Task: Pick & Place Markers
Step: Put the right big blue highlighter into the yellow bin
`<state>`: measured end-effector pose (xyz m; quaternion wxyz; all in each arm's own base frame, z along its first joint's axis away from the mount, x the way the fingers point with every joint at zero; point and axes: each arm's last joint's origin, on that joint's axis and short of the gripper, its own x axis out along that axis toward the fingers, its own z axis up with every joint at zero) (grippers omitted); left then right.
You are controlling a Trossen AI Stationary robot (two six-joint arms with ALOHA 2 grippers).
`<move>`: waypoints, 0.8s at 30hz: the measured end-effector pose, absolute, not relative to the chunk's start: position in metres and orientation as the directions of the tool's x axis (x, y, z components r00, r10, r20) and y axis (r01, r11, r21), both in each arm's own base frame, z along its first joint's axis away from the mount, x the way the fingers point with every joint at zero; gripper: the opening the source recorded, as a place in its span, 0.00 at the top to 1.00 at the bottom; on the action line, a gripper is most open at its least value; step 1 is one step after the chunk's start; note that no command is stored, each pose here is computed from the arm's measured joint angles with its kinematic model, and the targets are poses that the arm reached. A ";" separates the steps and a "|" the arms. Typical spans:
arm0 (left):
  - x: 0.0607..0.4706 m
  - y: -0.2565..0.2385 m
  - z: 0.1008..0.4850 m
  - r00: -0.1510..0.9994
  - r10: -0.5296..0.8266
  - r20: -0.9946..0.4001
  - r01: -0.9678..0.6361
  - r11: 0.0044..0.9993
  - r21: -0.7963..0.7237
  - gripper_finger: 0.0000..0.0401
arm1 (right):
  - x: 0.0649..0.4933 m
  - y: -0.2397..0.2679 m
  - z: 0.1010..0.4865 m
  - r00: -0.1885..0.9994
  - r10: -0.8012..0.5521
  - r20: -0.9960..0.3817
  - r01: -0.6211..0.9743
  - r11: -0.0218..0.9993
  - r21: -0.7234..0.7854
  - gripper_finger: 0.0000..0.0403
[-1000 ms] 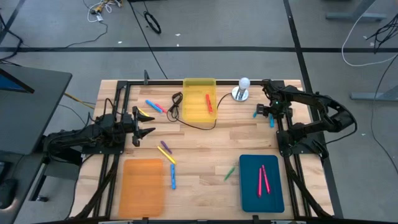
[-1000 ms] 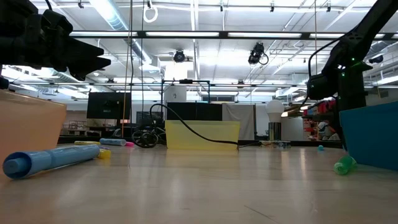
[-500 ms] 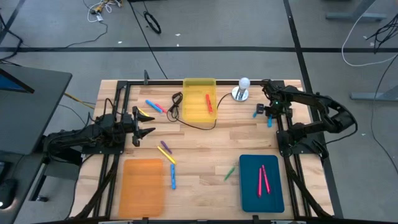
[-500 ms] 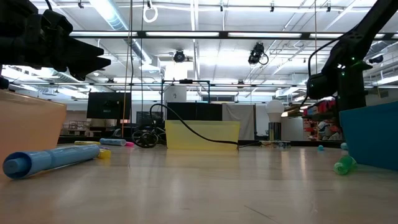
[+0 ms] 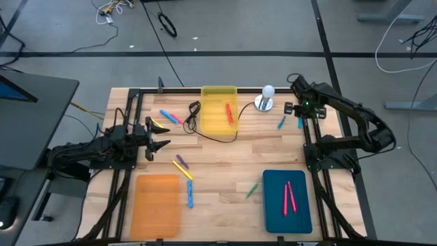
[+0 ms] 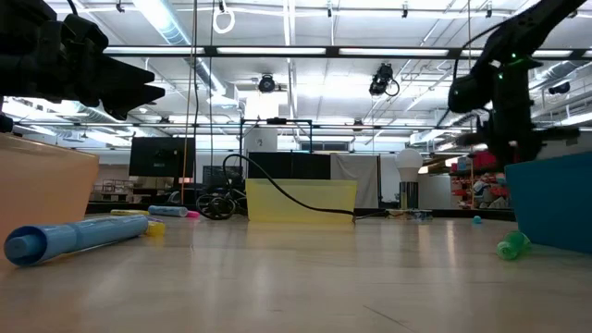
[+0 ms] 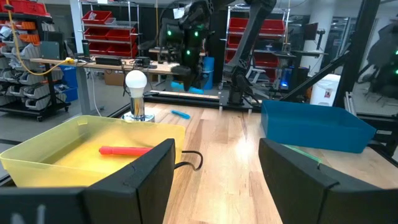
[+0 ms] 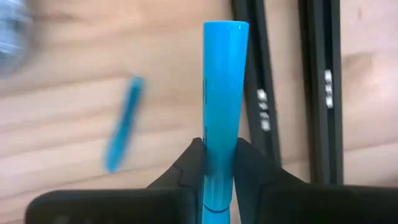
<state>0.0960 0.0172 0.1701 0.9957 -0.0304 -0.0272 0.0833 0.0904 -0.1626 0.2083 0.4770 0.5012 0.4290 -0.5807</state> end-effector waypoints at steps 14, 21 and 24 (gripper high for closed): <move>0.096 0.017 0.170 0.985 0.168 0.049 -0.164 0.984 -0.065 0.41 | 0.128 -0.164 0.256 0.045 -0.333 -0.942 0.997 -0.051 0.066 0.87; 0.096 0.017 0.170 0.985 0.168 0.049 -0.165 0.984 -0.065 0.41 | 0.150 -0.156 0.259 0.125 -0.405 -0.906 0.990 -0.007 0.140 0.87; 0.096 0.017 0.170 0.985 0.168 0.049 -0.165 0.984 -0.065 0.41 | 0.160 -0.152 0.260 0.147 -0.432 -0.890 0.988 0.013 0.157 0.87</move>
